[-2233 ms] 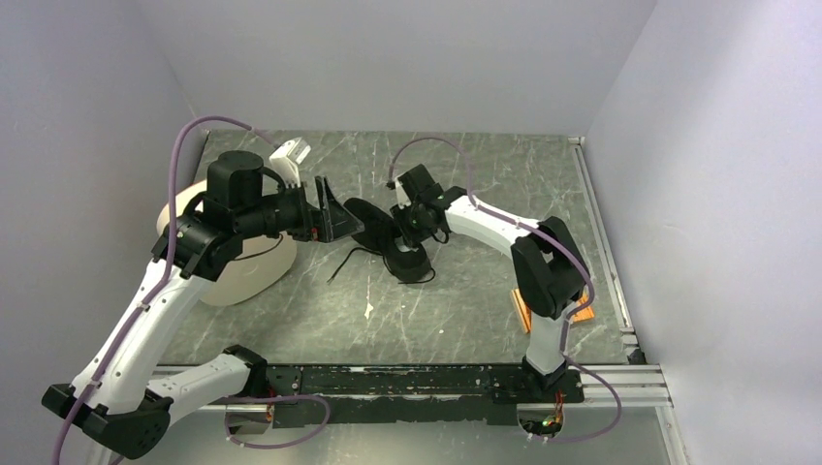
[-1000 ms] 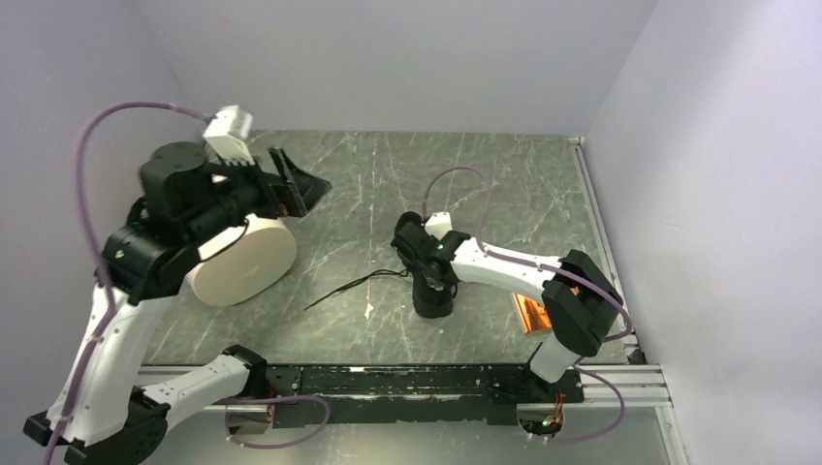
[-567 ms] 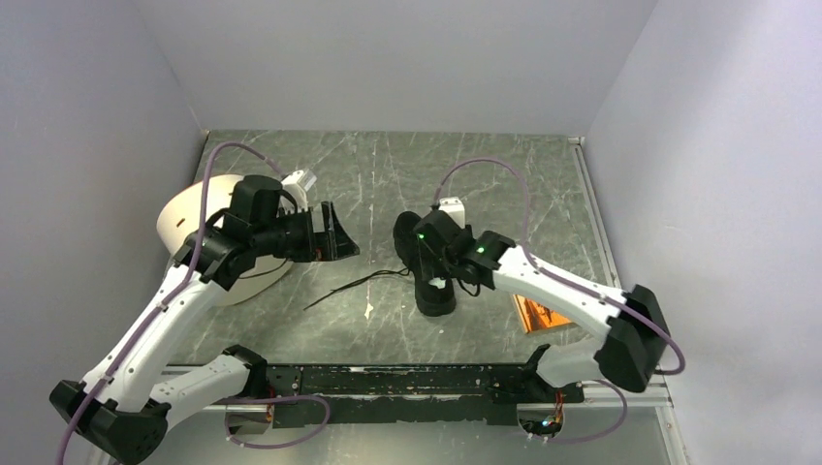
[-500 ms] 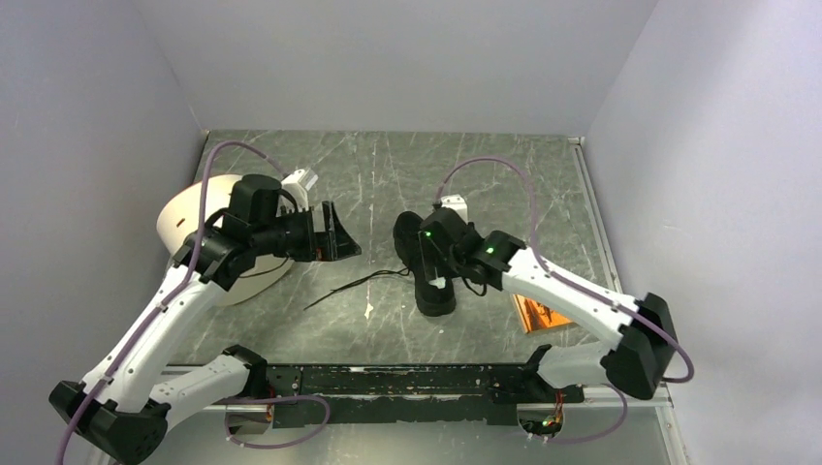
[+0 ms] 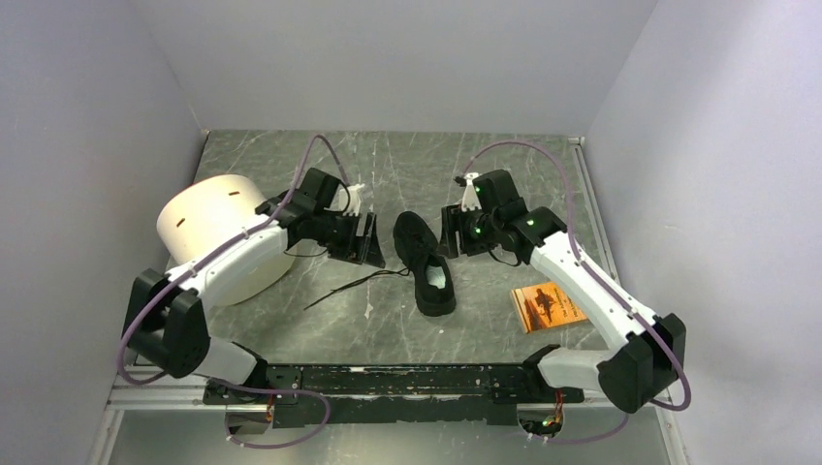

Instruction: Tie the shoes

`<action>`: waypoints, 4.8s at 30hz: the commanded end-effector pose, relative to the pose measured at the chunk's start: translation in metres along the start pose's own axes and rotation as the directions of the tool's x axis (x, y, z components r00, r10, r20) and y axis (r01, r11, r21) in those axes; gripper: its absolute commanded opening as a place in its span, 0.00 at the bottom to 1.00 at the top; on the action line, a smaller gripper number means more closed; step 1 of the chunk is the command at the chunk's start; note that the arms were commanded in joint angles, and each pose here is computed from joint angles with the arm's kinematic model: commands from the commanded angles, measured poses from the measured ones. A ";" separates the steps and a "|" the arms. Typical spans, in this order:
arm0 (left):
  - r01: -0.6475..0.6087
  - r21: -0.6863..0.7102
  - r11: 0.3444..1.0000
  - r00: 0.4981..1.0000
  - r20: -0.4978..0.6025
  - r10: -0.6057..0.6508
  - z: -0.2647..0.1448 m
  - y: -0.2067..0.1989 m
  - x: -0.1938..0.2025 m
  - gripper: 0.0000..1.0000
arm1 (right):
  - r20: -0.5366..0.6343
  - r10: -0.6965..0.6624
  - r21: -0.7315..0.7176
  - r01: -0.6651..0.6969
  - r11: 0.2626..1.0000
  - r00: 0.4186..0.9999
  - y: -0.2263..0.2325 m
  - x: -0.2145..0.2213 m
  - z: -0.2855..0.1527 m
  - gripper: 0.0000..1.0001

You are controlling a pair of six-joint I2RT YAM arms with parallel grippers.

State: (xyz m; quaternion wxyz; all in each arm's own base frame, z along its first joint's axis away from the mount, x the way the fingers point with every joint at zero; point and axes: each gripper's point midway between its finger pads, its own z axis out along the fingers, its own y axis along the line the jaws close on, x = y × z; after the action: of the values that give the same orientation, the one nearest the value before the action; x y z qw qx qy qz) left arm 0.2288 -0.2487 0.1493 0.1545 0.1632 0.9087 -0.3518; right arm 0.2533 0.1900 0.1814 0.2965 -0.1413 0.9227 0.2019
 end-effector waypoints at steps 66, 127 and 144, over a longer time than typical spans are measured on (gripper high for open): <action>-0.004 -0.063 0.998 0.922 0.385 0.028 -0.104 -0.035 -0.009 0.87 | -0.071 -0.288 -0.443 0.229 0.867 0.955 0.119 0.007 0.078 0.00; -0.043 0.257 0.965 0.995 0.094 0.019 0.003 -0.026 -0.005 0.05 | 0.033 -0.155 -0.332 0.157 0.930 0.987 0.061 -0.046 0.064 0.50; 0.058 0.263 0.963 0.996 0.046 -0.073 -0.004 -0.022 0.035 0.05 | -0.179 -0.402 -0.163 0.376 0.912 0.898 0.102 0.010 0.173 0.52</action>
State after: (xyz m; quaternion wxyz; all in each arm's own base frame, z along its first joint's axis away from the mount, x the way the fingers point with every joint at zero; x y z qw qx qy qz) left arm 0.1877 -0.2506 0.1417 0.1340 0.1466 0.8633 -0.4639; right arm 0.2920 0.3605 0.0876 0.2274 -0.3622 0.8804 0.2049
